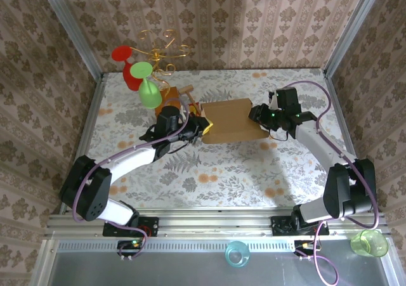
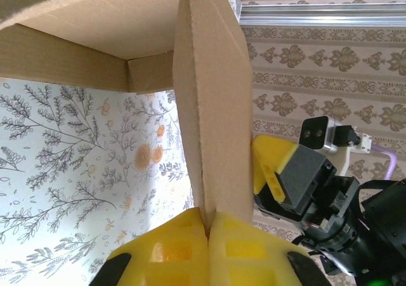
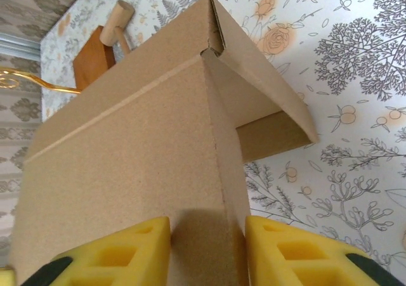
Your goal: Fold the paper box
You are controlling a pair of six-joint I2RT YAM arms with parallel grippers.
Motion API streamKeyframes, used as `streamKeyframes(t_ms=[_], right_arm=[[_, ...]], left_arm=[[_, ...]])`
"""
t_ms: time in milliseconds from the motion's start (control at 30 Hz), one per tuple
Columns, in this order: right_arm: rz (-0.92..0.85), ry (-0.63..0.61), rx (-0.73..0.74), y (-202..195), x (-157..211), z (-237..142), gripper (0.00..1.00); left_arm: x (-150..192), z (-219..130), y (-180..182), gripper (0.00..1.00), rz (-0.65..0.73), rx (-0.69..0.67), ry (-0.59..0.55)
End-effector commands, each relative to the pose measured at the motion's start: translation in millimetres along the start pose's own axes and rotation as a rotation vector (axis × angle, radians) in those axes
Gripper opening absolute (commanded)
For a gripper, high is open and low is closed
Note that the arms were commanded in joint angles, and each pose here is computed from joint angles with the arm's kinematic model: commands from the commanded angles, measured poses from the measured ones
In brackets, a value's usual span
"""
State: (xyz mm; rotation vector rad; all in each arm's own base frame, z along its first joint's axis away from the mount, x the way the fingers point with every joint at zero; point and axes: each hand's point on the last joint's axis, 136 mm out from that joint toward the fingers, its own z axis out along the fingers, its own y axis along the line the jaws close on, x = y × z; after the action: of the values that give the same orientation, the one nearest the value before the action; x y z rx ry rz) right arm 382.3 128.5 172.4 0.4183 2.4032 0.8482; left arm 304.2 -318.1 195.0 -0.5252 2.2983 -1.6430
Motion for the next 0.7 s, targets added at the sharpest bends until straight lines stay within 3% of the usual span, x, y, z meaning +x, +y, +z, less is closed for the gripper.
streamKeyframes(t_ms=[0, 333, 500, 667], right_arm=[[0.033, 0.019, -0.067, 12, 6, -6, 0.28], [0.041, 0.049, 0.026, -13, 9, 17, 0.24], [0.049, 0.052, 0.041, -14, -3, 31, 0.23], [0.057, 0.054, 0.065, -17, -15, 48, 0.22]], left_arm=[[-1, -5, 0, 0.03, -0.002, 0.01, -0.002], [-9, 2, 24, 0.18, -0.014, -0.052, 0.016], [-29, 10, 31, 0.28, -0.012, -0.081, -0.002], [-47, 23, 35, 0.32, 0.014, -0.116, -0.011]])
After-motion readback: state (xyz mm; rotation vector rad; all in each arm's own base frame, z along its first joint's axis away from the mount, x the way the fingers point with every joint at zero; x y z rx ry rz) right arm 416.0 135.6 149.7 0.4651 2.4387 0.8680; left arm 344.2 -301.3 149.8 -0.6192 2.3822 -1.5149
